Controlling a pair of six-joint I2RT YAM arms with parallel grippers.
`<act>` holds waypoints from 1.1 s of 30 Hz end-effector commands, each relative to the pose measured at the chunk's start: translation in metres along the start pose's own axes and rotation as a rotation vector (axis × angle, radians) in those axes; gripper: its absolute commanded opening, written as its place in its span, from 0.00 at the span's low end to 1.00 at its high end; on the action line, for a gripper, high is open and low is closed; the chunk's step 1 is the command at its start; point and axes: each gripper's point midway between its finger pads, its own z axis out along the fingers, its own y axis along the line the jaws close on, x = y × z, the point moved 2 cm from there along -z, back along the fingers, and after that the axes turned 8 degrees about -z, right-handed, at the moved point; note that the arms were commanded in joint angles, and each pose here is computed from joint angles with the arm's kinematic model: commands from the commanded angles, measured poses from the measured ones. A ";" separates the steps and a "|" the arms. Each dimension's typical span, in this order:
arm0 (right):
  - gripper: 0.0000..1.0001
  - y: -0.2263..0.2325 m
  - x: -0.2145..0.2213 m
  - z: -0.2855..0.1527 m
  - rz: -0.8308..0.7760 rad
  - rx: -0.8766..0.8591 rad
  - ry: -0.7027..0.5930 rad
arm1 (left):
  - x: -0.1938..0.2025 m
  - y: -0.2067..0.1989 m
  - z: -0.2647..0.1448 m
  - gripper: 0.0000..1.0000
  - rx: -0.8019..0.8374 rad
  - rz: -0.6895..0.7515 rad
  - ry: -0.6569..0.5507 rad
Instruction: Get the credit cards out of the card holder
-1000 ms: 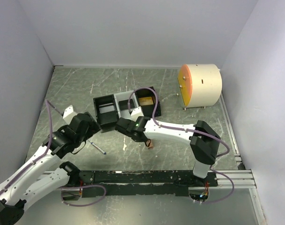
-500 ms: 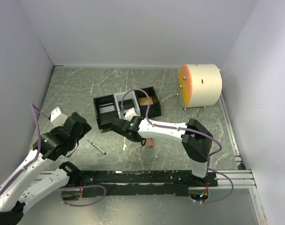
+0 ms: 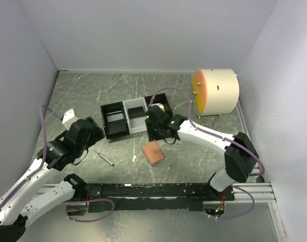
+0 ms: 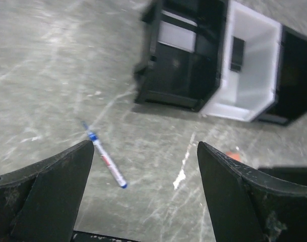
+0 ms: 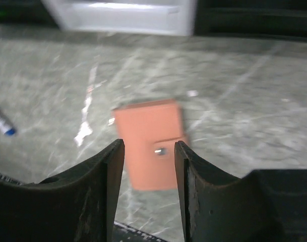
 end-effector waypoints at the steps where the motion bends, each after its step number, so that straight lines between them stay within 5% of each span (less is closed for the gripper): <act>1: 0.45 -0.035 0.013 0.003 0.117 0.025 0.027 | 0.029 -0.055 0.006 0.95 0.264 0.108 0.156; 11: 0.40 -0.026 0.025 -0.006 0.121 -0.092 -0.030 | 0.100 -0.095 0.027 0.84 0.415 0.161 0.478; 20: 0.38 -0.009 0.045 0.008 0.000 -0.060 0.054 | 0.153 -0.099 0.038 0.75 0.426 0.147 0.689; 33: 0.33 -0.002 0.039 0.021 -0.097 0.097 0.076 | 0.156 -0.078 0.038 0.72 0.331 0.174 0.670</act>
